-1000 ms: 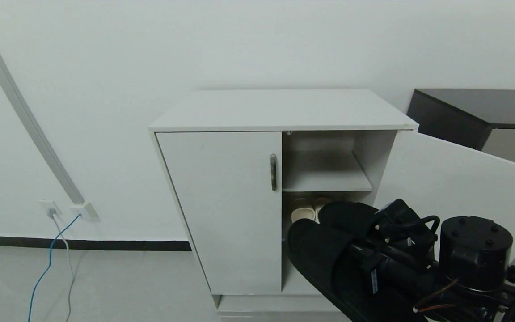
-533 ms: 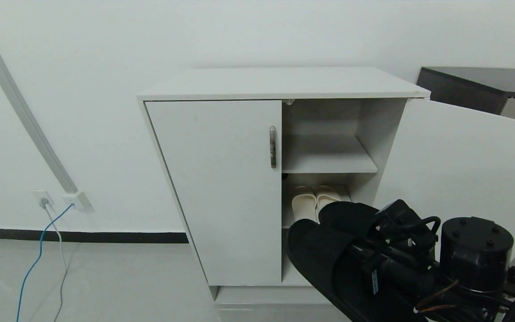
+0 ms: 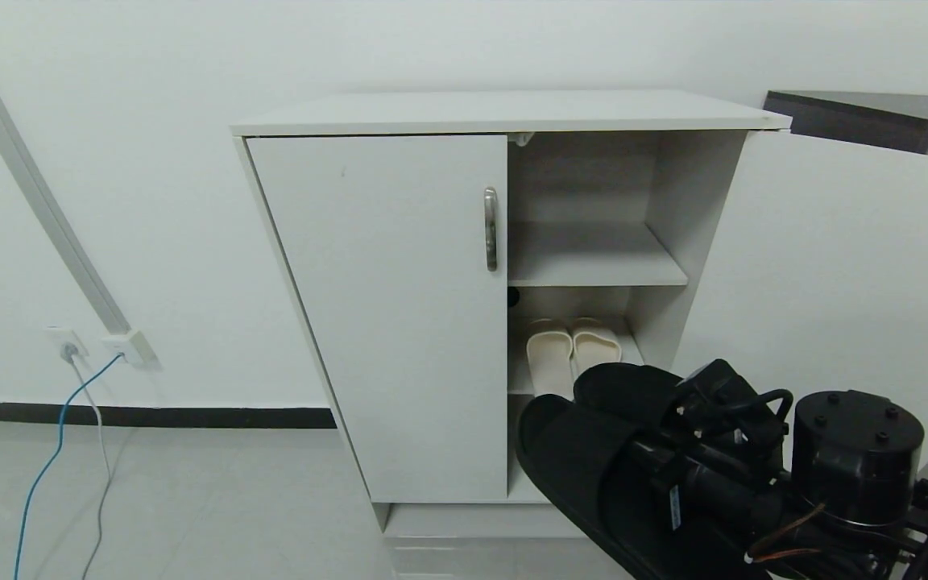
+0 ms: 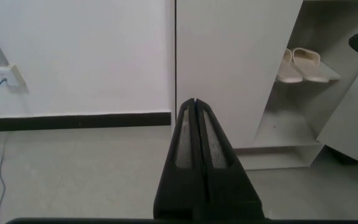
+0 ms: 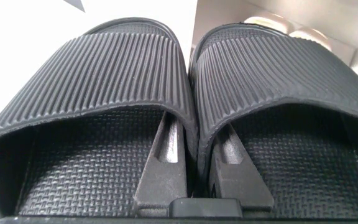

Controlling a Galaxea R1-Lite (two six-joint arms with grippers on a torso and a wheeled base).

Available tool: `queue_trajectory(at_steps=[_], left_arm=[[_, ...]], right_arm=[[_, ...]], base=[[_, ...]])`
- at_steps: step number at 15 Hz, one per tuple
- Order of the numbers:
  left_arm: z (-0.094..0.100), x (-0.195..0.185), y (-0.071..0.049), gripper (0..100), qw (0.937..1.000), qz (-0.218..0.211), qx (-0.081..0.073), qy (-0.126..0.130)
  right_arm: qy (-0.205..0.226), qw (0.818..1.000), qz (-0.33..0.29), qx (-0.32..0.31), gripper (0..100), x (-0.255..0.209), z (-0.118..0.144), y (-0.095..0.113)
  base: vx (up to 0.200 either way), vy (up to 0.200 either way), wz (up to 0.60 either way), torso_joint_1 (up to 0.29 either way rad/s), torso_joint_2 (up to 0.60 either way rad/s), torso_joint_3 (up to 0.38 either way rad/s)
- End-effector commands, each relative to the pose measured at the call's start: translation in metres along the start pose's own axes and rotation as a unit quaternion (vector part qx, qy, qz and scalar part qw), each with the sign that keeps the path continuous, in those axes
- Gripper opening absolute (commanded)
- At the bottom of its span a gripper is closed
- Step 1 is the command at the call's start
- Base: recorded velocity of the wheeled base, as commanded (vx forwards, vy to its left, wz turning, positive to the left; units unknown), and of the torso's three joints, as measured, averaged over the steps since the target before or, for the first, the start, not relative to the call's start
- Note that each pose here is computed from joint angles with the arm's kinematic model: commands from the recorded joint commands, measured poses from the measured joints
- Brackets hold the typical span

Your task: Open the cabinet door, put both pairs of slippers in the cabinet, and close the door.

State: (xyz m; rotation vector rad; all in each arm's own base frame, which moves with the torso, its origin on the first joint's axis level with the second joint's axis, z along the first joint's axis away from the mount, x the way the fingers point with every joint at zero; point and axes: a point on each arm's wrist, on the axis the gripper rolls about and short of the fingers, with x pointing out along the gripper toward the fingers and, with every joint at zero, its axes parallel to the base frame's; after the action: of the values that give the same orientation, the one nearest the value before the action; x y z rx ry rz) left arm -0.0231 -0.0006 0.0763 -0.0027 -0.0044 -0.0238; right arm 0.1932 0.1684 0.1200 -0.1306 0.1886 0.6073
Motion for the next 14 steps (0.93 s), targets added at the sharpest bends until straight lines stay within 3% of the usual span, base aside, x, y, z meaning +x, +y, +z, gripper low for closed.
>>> queue_trajectory(at_steps=[1,5,9,14], left_arm=[[0.0000,0.0001,0.0000,0,1.0000,0.000,0.000,0.001],[0.0000,0.0001,0.0000,0,1.0000,0.000,0.001,0.001],[0.0000,0.0001,0.0000,0,1.0000,0.000,0.001,0.001],[0.0000,0.0001,0.0000,0,1.0000,0.000,0.000,0.001]], right_arm=[[0.000,1.000,-0.001,0.000,0,0.0002,-0.0003,-0.0001],[-0.002,1.000,0.000,-0.001,0,-0.0010,0.0007,0.0001],[0.000,1.000,-0.001,-0.003,0,-0.0004,0.0002,0.0005],[-0.001,1.000,0.011,-0.003,0,-0.0010,0.0005,0.0060]], base=[[0.000,0.000,0.00,0.000,0.00,0.000],[0.000,0.000,0.00,0.000,0.00,0.000],[0.000,-0.200,0.00,0.002,-0.03,0.006],[0.000,0.000,0.00,-0.001,0.12,0.070]])
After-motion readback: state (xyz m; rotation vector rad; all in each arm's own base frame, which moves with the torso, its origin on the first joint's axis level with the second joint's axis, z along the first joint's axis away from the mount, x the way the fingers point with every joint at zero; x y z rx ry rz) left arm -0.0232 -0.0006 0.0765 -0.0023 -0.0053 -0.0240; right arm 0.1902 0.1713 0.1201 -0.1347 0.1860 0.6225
